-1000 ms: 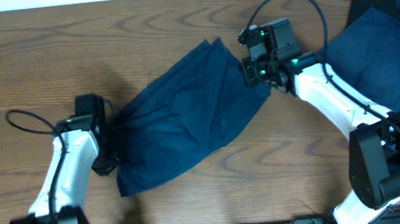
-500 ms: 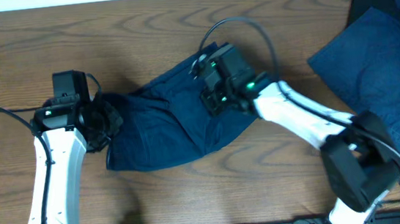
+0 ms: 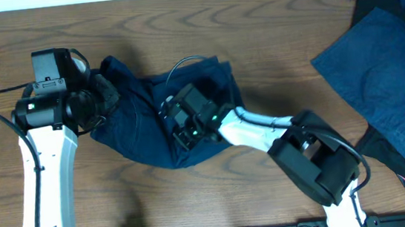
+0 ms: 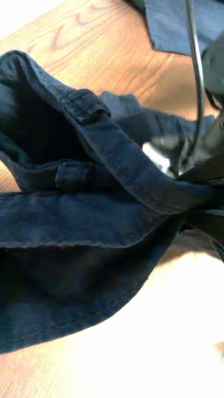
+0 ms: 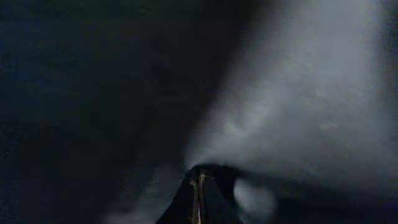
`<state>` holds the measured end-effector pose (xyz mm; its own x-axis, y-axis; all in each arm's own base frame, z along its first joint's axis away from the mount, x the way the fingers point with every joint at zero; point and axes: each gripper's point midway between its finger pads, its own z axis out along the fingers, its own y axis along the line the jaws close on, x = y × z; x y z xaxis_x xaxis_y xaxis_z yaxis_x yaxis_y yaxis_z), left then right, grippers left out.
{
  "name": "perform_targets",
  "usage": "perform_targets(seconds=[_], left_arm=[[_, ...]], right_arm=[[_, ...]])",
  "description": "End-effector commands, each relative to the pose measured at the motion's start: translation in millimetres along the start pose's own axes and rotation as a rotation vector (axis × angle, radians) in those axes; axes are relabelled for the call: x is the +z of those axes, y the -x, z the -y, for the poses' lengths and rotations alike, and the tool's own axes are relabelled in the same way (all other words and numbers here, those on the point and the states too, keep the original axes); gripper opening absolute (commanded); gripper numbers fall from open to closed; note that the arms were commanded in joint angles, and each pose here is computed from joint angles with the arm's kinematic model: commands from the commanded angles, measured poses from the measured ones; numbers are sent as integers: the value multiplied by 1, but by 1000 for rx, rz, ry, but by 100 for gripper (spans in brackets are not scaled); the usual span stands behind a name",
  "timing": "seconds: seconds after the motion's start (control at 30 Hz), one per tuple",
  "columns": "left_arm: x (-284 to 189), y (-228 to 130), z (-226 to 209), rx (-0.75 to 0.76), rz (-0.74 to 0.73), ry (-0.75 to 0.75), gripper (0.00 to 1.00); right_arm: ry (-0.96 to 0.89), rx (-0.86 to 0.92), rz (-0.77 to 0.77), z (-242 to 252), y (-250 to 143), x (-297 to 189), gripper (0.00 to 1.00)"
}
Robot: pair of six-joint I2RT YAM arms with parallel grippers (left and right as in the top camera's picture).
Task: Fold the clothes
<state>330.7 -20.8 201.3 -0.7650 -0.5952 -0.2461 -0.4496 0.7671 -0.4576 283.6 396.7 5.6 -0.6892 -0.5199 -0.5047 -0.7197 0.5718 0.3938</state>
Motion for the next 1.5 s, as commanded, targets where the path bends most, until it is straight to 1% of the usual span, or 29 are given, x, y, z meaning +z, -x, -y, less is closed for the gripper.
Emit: perform_targets(seconds=[0.0,0.13,0.23,0.4,0.5,0.63,0.73,0.8,0.97,1.13,1.23,1.47], left_arm=[[-5,-4,20,38,-7,-63,6],[-4,-9,28,63,-15,-73,6],[-3,-10,28,73,-13,-64,6],[-3,-8,27,74,-1,-54,6],[-3,-7,27,75,2,-56,6],[-3,-6,29,77,8,-62,6],[-3,-3,31,73,19,-69,6],[-3,-3,33,63,23,-75,6],[-1,-4,46,98,35,-105,6],[7,-13,68,109,23,-144,6],[19,-19,85,102,5,-168,6],[56,-38,121,72,-49,-213,6]], right_arm=[[48,-2,-18,-19,-8,11,1],[0,1,-8,-11,-5,6,1],[-79,19,26,6,9,-15,6],[-296,67,112,53,36,-92,6],[-416,145,105,89,30,-134,5],[-438,195,-12,122,-4,-158,6],[-455,245,-113,141,-33,-160,1],[-446,275,-161,147,-47,-154,1],[-368,311,-247,145,-69,-124,1],[-307,334,-325,137,-90,-97,1],[-294,324,-350,131,-96,-89,1],[-308,309,-359,130,-97,-88,1]])
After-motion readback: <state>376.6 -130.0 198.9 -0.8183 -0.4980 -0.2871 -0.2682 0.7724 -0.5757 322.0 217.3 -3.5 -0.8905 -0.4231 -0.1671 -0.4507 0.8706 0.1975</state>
